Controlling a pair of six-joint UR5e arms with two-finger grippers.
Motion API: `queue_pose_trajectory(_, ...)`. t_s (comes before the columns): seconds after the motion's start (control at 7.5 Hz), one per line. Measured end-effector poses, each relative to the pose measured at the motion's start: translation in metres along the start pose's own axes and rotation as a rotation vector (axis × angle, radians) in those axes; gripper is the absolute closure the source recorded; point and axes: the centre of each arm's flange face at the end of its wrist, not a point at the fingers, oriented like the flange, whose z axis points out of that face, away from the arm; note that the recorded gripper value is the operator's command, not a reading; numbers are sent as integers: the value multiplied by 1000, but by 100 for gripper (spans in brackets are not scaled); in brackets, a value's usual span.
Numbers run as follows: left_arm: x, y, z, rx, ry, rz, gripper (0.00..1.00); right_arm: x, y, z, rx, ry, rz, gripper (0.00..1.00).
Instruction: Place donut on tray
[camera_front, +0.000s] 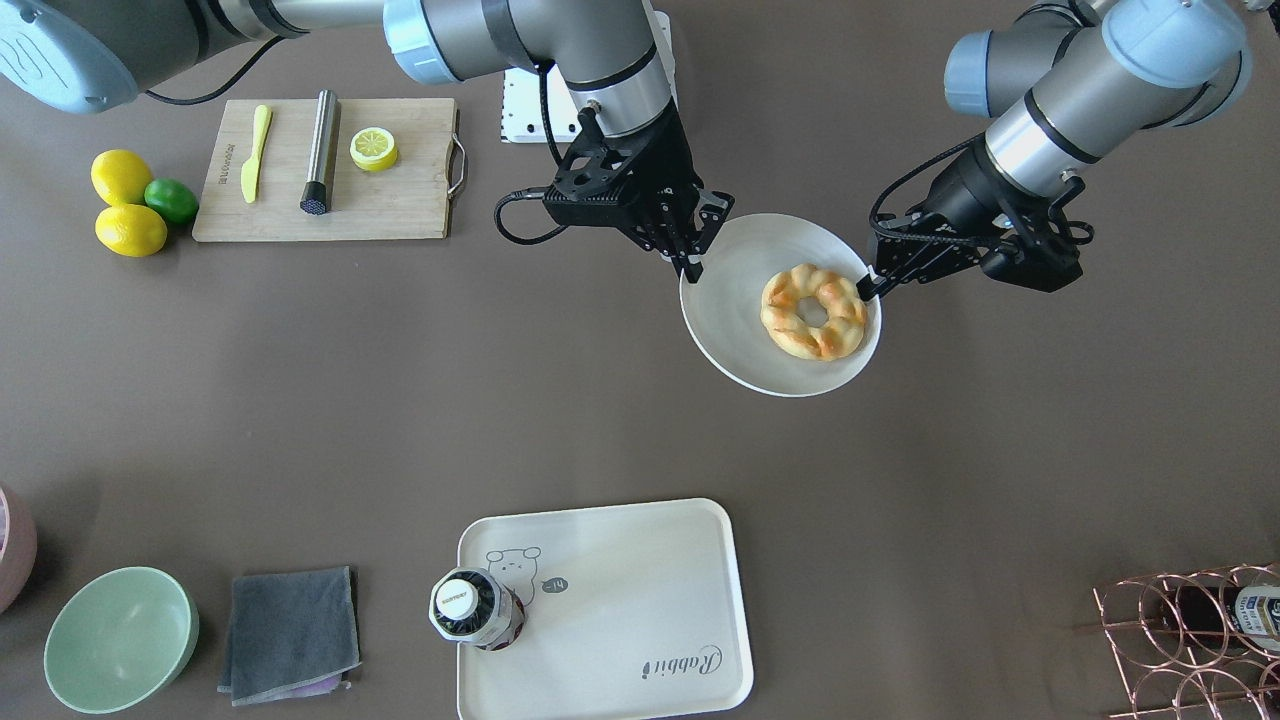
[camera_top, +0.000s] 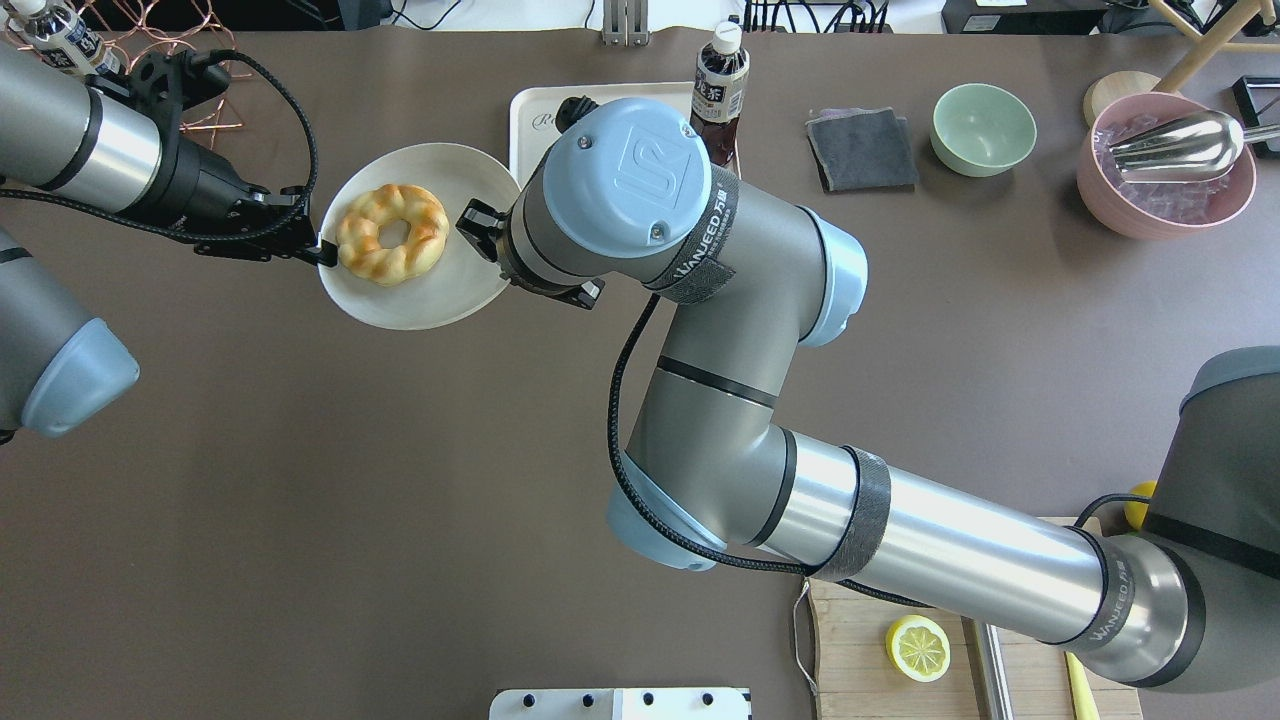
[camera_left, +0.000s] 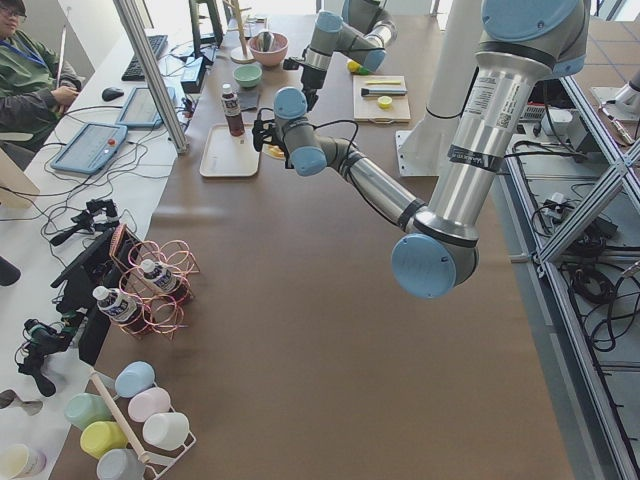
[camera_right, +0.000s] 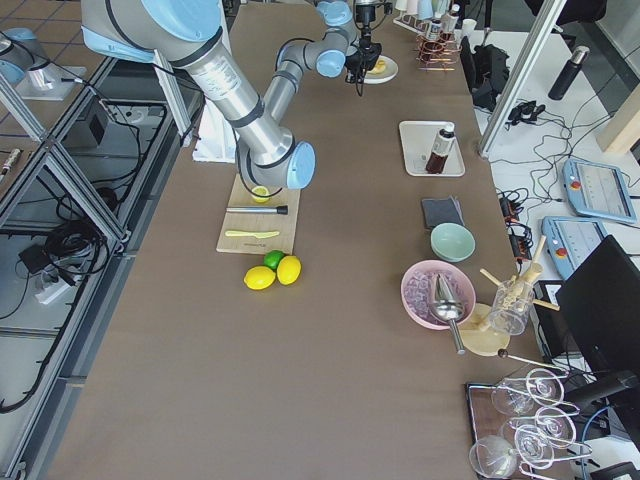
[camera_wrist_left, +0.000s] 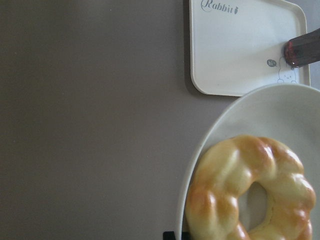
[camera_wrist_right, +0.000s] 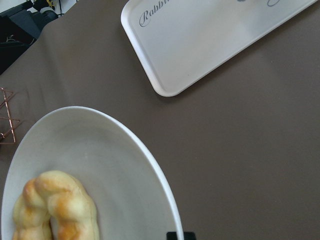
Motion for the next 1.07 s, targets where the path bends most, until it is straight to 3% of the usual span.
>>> queue_pose_trajectory(0.13,0,0,0,0,0,-2,100,0,0,0,-1,-1,-3,0)
queue_pose_trajectory(0.67,1,-1,1,-7,0,-13,100,0,-2,-7,-1,-6,-6,0)
queue_pose_trajectory(1.07,-3,-19,24,-23,-30,-39,100,-1,1,-35,-3,3,-10,0)
